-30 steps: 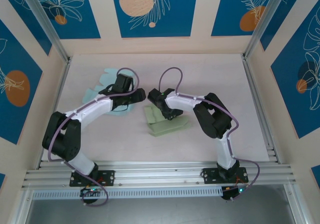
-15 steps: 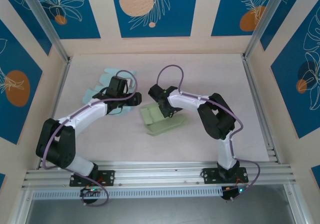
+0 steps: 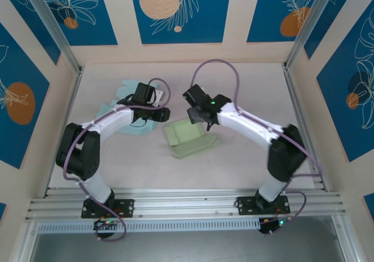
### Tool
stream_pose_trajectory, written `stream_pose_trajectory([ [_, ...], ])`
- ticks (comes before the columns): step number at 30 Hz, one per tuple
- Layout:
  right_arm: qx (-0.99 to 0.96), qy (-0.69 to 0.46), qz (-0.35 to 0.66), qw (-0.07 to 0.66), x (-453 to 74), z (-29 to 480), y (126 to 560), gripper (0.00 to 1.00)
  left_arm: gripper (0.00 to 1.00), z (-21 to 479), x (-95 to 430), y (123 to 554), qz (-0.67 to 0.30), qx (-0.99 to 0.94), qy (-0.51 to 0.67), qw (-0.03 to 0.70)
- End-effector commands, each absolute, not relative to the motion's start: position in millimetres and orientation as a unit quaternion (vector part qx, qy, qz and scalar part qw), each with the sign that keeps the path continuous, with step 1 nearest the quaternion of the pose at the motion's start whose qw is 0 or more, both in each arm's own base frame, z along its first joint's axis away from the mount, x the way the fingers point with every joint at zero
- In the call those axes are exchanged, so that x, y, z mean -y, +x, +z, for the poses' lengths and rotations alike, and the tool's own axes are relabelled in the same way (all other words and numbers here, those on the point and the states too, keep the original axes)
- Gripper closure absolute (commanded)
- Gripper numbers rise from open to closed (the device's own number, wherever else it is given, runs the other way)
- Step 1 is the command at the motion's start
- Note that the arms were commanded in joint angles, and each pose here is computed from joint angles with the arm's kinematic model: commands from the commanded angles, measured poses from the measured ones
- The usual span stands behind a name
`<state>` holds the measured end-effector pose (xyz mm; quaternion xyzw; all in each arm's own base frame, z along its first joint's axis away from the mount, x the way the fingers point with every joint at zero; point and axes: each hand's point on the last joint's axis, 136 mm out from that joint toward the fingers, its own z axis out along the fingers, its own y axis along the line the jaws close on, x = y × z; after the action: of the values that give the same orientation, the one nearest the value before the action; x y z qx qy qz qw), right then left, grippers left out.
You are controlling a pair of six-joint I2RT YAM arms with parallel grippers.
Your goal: Fold the paper box
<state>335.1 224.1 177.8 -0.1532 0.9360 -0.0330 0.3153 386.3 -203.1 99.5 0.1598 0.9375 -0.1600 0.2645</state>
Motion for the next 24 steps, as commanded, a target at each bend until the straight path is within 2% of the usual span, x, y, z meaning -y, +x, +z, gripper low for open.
stream_pose_trajectory([
  [1, -0.936, -0.109, -0.010, 0.335, -195.4, 212.0, 291.2, 0.32, 0.44, 95.9, 197.0, 396.9, -0.140, -0.942, 0.161, 0.260],
  [4, -0.937, -0.078, 0.040, 0.337, -173.2, 223.4, 243.5, 0.38, 0.45, 86.9, 202.5, 401.1, -0.143, -0.941, 0.169, 0.254],
  [7, -0.941, -0.059, 0.105, 0.316, -162.8, 213.1, 197.1, 0.49, 0.48, 72.7, 198.9, 403.3, -0.123, -0.948, 0.172, 0.236],
  [10, -0.952, -0.030, 0.131, 0.276, -148.8, 183.8, 153.9, 0.59, 0.57, 58.7, 191.9, 403.3, -0.098, -0.956, 0.169, 0.220],
  [13, -0.963, -0.005, 0.127, 0.238, -139.2, 148.8, 124.9, 0.61, 0.58, 51.5, 193.2, 400.0, -0.097, -0.958, 0.173, 0.208],
  [19, -0.964, 0.023, 0.183, 0.194, -168.8, 86.0, 114.1, 0.62, 0.59, 36.7, 193.3, 389.0, -0.087, -0.962, 0.177, 0.190],
  [24, -0.952, 0.050, 0.239, 0.184, -183.3, 63.4, 125.1, 0.62, 0.59, 25.9, 194.7, 379.8, -0.090, -0.965, 0.171, 0.178],
])
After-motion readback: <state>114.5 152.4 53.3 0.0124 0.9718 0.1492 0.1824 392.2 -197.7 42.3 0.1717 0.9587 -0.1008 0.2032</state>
